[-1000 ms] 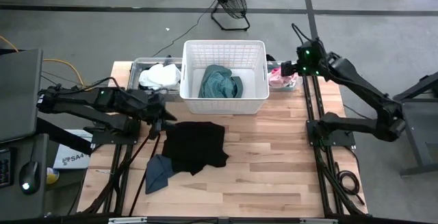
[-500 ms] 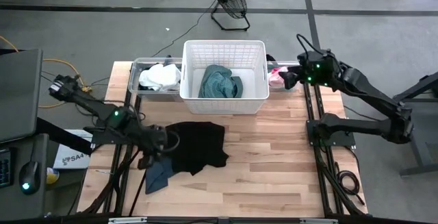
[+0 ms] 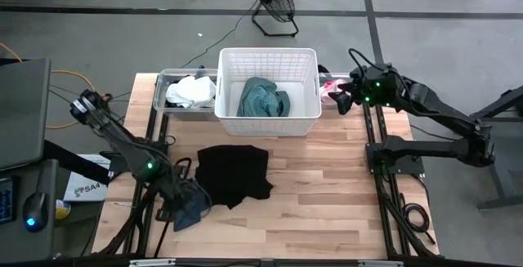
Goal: Pick & Place Cloths
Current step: Put the blue sock into the right transparent bin
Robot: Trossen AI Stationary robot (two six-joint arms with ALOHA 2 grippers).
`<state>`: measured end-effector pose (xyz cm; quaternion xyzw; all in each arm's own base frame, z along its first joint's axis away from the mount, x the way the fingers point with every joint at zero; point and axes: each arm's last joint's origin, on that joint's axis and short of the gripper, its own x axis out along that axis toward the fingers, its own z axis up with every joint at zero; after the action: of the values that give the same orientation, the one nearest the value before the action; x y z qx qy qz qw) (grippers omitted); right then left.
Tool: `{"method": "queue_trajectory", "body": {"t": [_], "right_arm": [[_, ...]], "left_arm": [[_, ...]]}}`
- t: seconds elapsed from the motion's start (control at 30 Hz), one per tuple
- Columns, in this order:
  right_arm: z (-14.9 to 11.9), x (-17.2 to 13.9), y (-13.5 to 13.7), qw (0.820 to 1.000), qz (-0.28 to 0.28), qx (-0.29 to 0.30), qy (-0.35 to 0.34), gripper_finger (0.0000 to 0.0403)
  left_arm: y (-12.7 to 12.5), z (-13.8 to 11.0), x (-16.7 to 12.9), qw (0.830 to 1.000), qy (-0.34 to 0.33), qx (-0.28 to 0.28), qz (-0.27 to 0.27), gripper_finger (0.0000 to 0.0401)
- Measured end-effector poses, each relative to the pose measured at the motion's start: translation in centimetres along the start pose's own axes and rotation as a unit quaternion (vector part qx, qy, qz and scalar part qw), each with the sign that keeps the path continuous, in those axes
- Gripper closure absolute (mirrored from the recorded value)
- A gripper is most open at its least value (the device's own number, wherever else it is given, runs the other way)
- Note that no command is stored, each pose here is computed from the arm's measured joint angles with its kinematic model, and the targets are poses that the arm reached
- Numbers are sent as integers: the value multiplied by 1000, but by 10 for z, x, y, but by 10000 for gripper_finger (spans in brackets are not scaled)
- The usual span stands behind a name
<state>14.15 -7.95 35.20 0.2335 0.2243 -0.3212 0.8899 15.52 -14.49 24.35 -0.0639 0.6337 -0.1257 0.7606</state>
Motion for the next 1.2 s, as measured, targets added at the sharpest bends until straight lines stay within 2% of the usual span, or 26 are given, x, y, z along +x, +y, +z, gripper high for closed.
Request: {"method": "queue_trajectory", "body": {"t": [0.13, 0.33, 0.67, 0.9, 1.07, 1.2], "right_arm": [[-1, 0, 3, 1000, 7, -5, 2, 156], [-1, 0, 5, 1000, 15, -8, 2, 156], [-1, -1, 5, 1000, 15, -4, 2, 156], [-2, -1, 6, 1000, 17, -3, 3, 156], [-2, -1, 6, 1000, 17, -3, 3, 156], [-1, -1, 6, 1000, 16, -3, 2, 156]], "left_arm": [[-8, 1, 22, 998, 37, 30, 29, 220], [-12, 5, 50, 994, 72, 44, 69, 220], [-11, 8, 76, 985, 101, 113, 84, 220], [1, -5, 100, 991, 97, 82, 51, 225], [5, -10, 105, 991, 104, 70, 51, 279], [5, -10, 105, 991, 105, 68, 48, 367]]}}
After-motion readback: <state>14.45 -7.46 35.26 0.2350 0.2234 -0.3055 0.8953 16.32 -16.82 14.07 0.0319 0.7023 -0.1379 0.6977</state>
